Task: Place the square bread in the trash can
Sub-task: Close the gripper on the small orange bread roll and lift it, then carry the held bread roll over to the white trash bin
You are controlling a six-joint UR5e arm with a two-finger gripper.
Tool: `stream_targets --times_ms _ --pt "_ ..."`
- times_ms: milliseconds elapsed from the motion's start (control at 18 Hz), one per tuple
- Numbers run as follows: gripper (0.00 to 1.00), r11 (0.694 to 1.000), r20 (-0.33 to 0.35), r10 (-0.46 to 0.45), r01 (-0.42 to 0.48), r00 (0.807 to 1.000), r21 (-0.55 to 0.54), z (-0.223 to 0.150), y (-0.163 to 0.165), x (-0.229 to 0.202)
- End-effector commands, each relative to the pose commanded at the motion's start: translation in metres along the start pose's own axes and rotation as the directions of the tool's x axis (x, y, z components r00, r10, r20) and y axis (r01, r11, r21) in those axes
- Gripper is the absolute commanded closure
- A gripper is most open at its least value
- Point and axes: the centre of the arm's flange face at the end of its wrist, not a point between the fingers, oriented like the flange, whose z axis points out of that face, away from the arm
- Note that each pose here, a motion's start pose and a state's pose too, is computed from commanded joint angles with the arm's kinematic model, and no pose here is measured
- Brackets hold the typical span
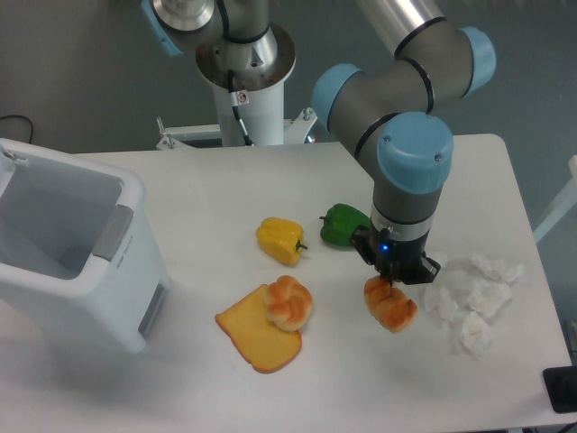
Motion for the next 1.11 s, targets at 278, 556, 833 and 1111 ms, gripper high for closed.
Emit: stream_targets --times_ms 278,556,833,1111 --pt "0.85 1.0 0.009 -0.005 0.005 1.0 -0.002 -0.005 0.0 0.001" --pt "0.87 1.0 0.026 0.004 -0.004 1.0 0.014 -0.027 -0.004 0.017" --pt "0.88 0.992 0.01 -0.007 0.006 1.0 0.125 -0.081 -0.006 0.048" --pt "0.87 0.979 -0.017 -0.039 0.041 0.999 0.199 -0.111 -0.036 0.096"
